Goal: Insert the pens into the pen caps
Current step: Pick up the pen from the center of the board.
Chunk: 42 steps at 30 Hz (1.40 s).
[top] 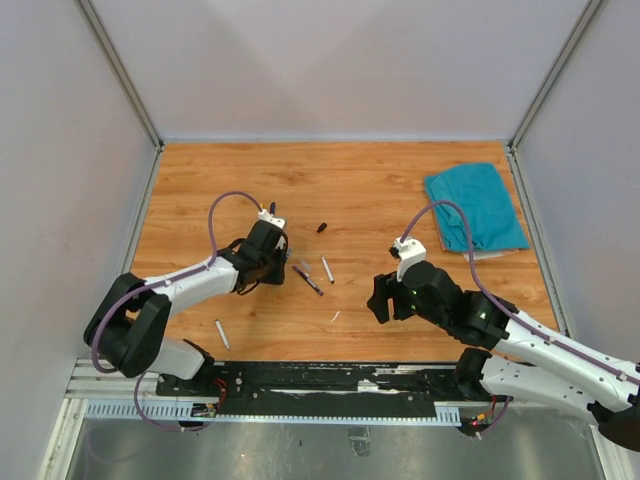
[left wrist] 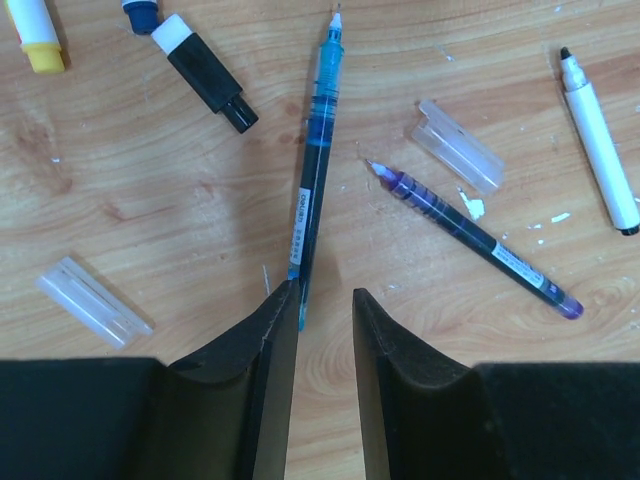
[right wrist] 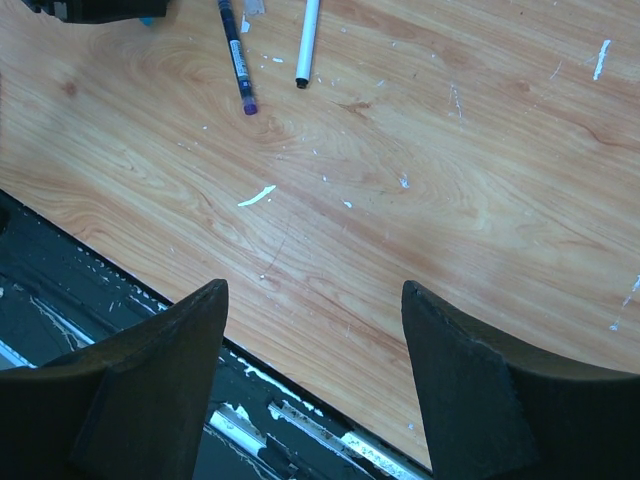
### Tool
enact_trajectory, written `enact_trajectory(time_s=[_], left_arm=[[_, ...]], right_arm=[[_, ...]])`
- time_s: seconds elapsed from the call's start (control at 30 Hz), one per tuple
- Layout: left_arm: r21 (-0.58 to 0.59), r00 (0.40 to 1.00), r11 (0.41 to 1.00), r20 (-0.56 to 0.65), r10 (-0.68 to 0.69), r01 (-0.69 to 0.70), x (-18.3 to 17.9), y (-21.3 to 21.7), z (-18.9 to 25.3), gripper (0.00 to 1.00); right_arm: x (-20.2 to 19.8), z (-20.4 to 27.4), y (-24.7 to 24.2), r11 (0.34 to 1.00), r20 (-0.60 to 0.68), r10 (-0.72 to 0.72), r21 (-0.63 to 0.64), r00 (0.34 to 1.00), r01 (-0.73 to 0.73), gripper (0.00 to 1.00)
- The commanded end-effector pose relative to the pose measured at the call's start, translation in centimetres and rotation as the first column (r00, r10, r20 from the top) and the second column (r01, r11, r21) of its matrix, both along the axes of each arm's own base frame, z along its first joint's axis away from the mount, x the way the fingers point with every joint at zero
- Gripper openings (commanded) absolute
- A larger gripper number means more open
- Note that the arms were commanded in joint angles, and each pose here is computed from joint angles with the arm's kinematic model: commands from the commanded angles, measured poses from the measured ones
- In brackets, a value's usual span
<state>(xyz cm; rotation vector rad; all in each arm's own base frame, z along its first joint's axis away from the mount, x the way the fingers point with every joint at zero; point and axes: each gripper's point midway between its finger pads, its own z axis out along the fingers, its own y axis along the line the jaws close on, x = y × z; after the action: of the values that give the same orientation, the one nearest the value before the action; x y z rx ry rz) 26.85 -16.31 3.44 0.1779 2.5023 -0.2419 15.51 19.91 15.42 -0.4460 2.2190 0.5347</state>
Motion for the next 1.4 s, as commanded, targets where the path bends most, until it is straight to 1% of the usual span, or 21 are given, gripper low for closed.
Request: enact_trajectory(time_s=[0.0,0.27,0.43,0.6,0.73,0.83,0.93,1.07,1.23,1.37], left_arm=[[0.052,1.0,0.999,0.009,-0.018,0.018,1.1,-0.1,-0.2,0.33],[0.159,1.0,0.987,-0.02,0.007,-0.003,1.7,1.2,-1.6,0.31],[0.165,0.999,0.986,-0.042,-0.002,0.008,1.6,1.0,-2.2,0.29],[0.177,0.998,0.984,-0.061,-0.002,0.013,1.4,1.0,-2.5,0.22],[0.17,0.998,0.985,-0.067,-0.007,0.019,1.1,0.8,-2.5,0.12],[0.162,0.999,0.987,-0.046,-0.014,0.021,1.2,0.5,-1.7,0.09],[0.131,1.0,0.991,0.006,-0.021,0.02,1.6,0.0,0.1,0.07],[0.05,0.994,0.998,0.102,-0.039,0.034,2.1,-1.0,3.5,0.07],[-0.102,0.971,0.989,0.225,-0.081,0.106,1.6,-2.9,8.1,0.07],[-0.223,0.952,0.961,0.292,-0.093,0.163,0.2,-4.2,10.6,0.07]], right_arm=[[-0.3,-0.1,0.4,1.0,-0.006,0.009,0.021,1.0,-0.009,0.71],[-0.3,-0.1,0.4,1.0,-0.01,0.01,0.021,1.0,-0.01,0.71],[-0.3,-0.1,0.5,1.0,-0.011,0.012,0.019,1.0,-0.012,0.71],[-0.3,0.0,0.5,1.0,-0.01,0.012,0.021,1.0,-0.012,0.71],[-0.3,0.2,0.6,0.999,-0.008,0.017,0.027,1.0,-0.017,0.71],[-0.2,0.4,0.5,0.999,0.0,0.014,0.03,1.0,-0.014,0.71],[-0.1,0.7,0.5,0.999,0.01,0.011,0.032,1.0,-0.011,0.71],[0.3,1.4,0.8,0.999,0.03,0.003,0.046,1.0,-0.004,0.71],[1.4,2.7,1.0,0.994,0.068,-0.055,0.097,0.996,0.048,0.71],[2.6,3.9,1.7,0.984,0.099,-0.095,0.162,0.991,0.078,0.71]])
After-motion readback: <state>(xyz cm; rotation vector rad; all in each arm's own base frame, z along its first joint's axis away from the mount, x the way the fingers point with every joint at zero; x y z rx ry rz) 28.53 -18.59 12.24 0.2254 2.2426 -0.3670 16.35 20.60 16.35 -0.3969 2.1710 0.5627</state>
